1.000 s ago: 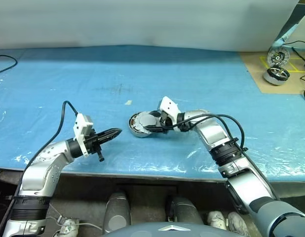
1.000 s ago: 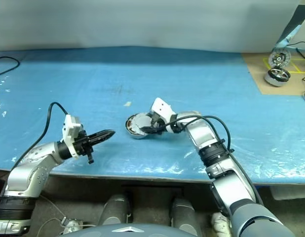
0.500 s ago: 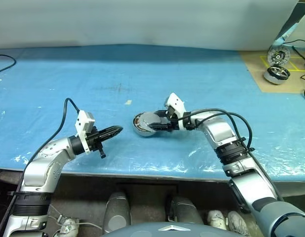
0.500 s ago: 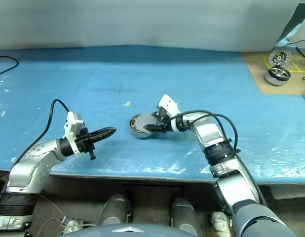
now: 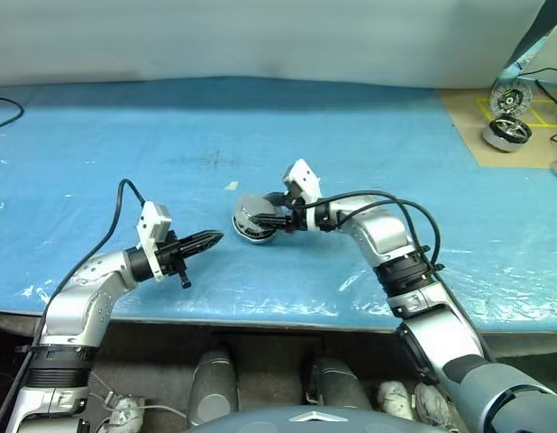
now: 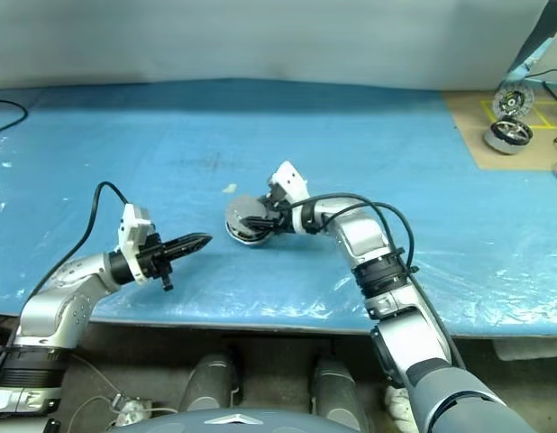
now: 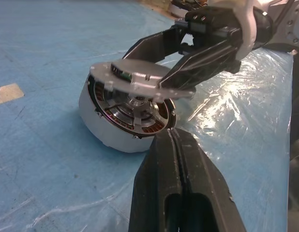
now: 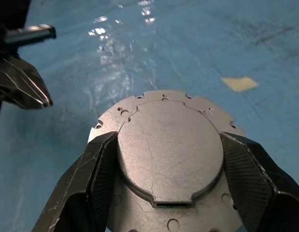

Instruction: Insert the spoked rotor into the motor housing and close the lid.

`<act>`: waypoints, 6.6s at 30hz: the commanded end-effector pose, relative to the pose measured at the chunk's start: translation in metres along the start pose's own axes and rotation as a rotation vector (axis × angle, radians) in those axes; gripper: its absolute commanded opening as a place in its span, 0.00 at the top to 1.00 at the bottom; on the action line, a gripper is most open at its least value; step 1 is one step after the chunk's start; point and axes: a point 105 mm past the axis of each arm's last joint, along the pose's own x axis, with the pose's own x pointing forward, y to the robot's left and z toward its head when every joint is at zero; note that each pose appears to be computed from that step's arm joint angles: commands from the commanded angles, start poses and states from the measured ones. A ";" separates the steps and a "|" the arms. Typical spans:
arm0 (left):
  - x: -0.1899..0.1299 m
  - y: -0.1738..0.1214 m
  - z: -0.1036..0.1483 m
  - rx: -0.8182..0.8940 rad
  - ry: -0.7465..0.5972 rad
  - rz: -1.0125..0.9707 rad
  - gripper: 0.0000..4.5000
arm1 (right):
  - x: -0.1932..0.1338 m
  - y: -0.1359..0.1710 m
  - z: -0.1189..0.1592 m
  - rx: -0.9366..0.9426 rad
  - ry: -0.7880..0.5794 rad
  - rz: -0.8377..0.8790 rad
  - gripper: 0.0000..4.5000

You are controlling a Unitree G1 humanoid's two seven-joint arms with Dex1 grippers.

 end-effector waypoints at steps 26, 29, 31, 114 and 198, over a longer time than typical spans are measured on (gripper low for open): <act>-0.009 0.001 -0.006 0.056 -0.007 -0.014 1.00 | 0.009 -0.005 -0.078 -0.126 0.269 -0.078 0.35; -0.010 0.003 -0.006 0.058 -0.009 -0.012 1.00 | -0.001 -0.002 -0.089 -0.128 0.303 -0.039 0.35; -0.011 0.005 -0.007 0.059 -0.008 -0.010 1.00 | -0.008 0.005 -0.096 -0.150 0.325 0.008 0.35; 0.080 -0.012 -0.040 0.277 0.150 -0.299 1.00 | -0.109 0.026 -0.065 0.871 -0.130 0.028 0.00; 0.073 -0.014 0.037 -1.075 -0.538 -0.217 0.01 | -0.059 0.030 0.043 1.030 -0.481 0.268 0.76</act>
